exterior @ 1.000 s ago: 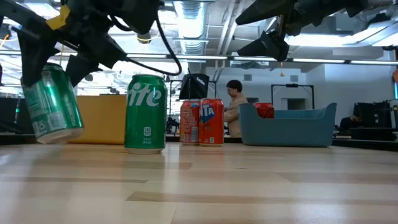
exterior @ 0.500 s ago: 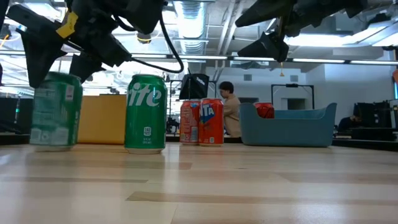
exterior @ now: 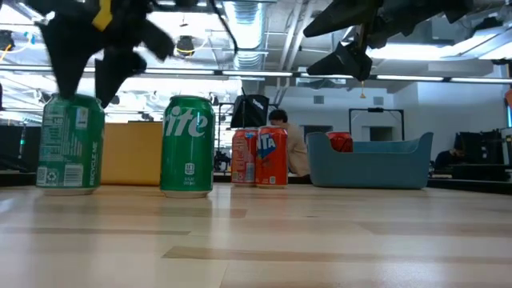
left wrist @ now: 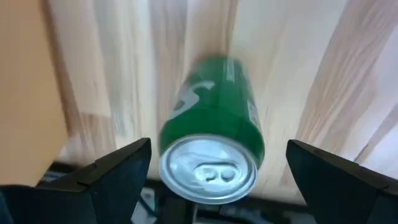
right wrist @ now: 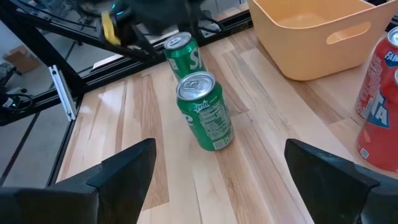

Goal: Sort soda cans
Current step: Put the left green soda can into the yellow bin

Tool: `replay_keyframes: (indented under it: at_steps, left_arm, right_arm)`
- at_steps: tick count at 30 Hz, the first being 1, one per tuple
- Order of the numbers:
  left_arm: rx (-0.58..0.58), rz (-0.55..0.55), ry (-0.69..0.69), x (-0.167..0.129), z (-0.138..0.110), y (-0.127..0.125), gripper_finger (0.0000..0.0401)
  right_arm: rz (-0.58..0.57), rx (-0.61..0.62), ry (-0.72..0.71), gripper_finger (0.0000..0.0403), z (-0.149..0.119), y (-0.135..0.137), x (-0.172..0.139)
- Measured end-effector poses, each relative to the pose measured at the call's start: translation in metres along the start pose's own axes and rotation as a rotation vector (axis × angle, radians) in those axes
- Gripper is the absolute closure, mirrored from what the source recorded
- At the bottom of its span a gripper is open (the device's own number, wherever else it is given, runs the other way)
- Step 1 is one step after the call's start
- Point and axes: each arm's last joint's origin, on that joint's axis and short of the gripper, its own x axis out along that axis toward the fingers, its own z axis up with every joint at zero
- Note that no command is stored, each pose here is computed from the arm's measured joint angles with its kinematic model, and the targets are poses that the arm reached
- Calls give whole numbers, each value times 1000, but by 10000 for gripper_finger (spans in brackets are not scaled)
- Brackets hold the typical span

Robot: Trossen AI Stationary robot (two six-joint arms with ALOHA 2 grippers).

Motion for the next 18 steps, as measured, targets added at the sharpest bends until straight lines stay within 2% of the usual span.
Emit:
replay_keyframes:
  at_steps: [6, 8, 12, 18]
  left_arm:
    - [-132, 31, -231, -27, -33, 11, 31]
    - [-182, -2, -302, -29, -45, 12, 31]
    - [-280, -66, -386, -18, -60, 16, 31]
    - [-279, -118, -392, 15, -64, 13, 31]
  right_arm:
    - [7, 2, 13, 26, -2, 3, -1]
    - [10, 0, 16, 26, -3, 4, -1]
    - [13, -1, 15, 26, -3, 4, -1]
    - [5, 4, 8, 26, -2, 2, 0]
